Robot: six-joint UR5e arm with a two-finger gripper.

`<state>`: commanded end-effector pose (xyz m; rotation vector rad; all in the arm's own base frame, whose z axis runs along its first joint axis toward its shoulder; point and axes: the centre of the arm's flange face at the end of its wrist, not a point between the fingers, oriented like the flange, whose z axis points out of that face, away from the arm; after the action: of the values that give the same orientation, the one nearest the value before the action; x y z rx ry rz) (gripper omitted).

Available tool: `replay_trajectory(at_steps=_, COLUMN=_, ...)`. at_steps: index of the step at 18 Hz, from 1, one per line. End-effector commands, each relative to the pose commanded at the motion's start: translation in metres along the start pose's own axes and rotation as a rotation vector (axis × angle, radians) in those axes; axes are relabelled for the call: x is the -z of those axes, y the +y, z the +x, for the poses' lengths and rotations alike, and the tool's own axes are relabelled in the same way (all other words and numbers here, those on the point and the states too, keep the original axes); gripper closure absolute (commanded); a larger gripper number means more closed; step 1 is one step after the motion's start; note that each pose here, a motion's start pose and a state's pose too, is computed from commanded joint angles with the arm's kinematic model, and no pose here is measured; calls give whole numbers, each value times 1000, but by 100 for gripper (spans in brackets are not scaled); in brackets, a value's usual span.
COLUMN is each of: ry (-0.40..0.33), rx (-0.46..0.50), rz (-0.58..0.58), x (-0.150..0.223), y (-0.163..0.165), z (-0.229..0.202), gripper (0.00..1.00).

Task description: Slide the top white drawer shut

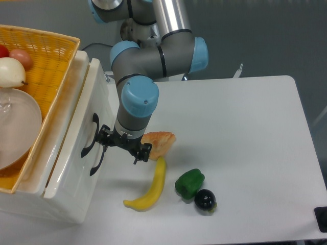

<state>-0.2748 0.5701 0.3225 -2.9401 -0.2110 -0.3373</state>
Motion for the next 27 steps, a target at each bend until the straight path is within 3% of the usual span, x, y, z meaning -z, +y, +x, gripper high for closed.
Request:
replay_trajectory(at_steps=7, ry=9, rx=-8, rz=17, x=4, y=-5, z=3, gripper=0)
replay_trajectory(at_steps=13, ry=-25, rx=7, rz=64, x=32, y=1, z=-52, gripper=0)
replay_trajectory(at_steps=20, ry=-43, rx=-180, rz=40, x=42, y=33, z=-94, gripper=0)
replay_trajectory(at_steps=23, ry=-51, rx=-212, rz=-7, x=68, y=64, z=-110, gripper=0)
replay_trajectory(at_steps=27, ry=-103, rx=-379, rz=-89, x=103, y=106, z=-139, gripper=0)
